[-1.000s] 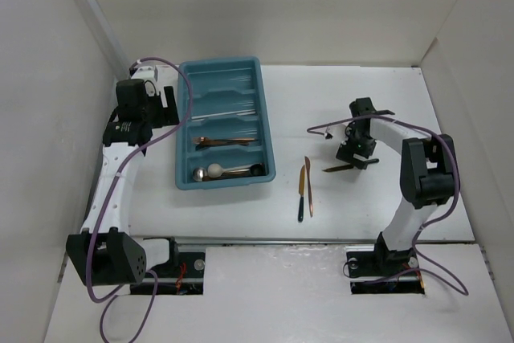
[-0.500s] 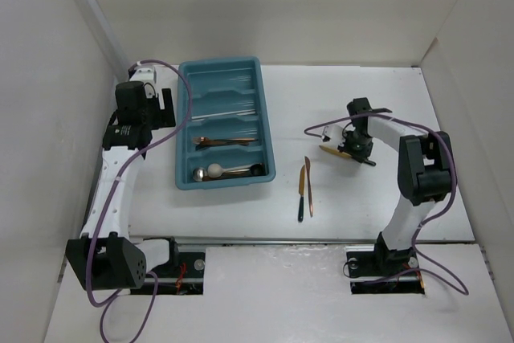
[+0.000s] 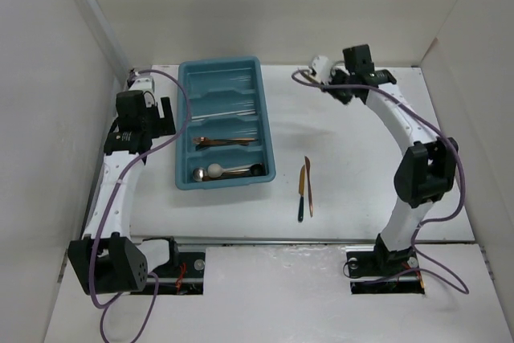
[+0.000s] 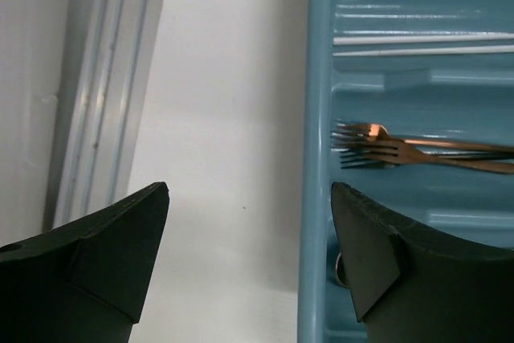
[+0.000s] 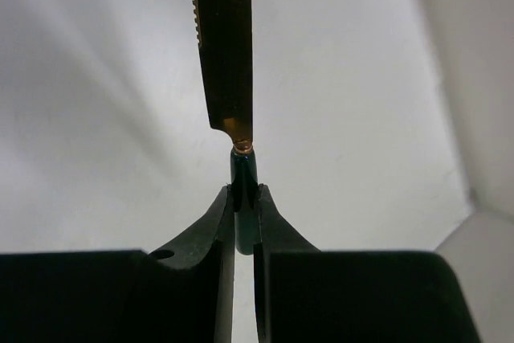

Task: Sort the eating utensils into containers

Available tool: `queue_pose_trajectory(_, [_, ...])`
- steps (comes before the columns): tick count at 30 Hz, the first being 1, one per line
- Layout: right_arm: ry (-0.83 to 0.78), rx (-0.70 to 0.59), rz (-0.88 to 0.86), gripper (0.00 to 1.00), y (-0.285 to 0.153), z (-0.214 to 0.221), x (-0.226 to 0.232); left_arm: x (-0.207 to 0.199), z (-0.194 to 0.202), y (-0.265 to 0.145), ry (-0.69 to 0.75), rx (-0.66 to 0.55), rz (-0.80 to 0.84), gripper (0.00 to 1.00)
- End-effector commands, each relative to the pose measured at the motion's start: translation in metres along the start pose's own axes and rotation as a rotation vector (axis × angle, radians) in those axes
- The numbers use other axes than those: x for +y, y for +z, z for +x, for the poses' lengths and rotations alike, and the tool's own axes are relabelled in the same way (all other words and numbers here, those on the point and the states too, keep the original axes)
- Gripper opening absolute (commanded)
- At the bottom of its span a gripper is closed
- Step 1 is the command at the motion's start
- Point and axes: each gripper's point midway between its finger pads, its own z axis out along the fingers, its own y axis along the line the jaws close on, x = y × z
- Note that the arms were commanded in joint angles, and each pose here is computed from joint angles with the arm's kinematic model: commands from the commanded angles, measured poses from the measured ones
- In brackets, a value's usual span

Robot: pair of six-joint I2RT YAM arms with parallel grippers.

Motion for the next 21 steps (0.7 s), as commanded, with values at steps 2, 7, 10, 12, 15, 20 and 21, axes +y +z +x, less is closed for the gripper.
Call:
queue_pose_trajectory(2, [-0.039, -0.42, 0.155, 0.0, -0.044, -0.163, -0.035, -0.011, 0.02, -0.001, -0.095, 0.045, 0.07, 0.8])
queue_pose_trajectory(7, [-0.063, -0.611, 0.156, 0.0, -0.031, -0.256, -0.016, -0.026, 0.063, 0.016, -0.163, 0.187, 0.147, 0.81])
queue_pose_trajectory(10, [-0.09, -0.711, 0.102, 0.0, -0.018, -0.295, 0.012, -0.03, 0.074, 0.025, -0.173, 0.231, 0.173, 0.81])
queue_pose_trajectory(12, [-0.106, -0.754, 0.071, 0.0, -0.013, -0.315, 0.032, -0.036, 0.078, 0.029, -0.177, 0.248, 0.204, 0.81])
queue_pose_trajectory(15, [-0.121, -0.781, 0.026, 0.0, 0.006, -0.33, 0.055, -0.042, 0.095, 0.037, -0.192, 0.307, 0.224, 0.81])
queue_pose_trajectory(20, [-0.1, -0.827, 0.005, 0.0, 0.016, -0.347, 0.069, -0.048, 0.119, 0.045, -0.202, 0.381, 0.248, 0.73])
queue_pose_trajectory(21, [-0.085, -0.822, -0.005, 0.0, 0.024, -0.345, 0.071, -0.048, 0.126, 0.049, -0.203, 0.399, 0.247, 0.72])
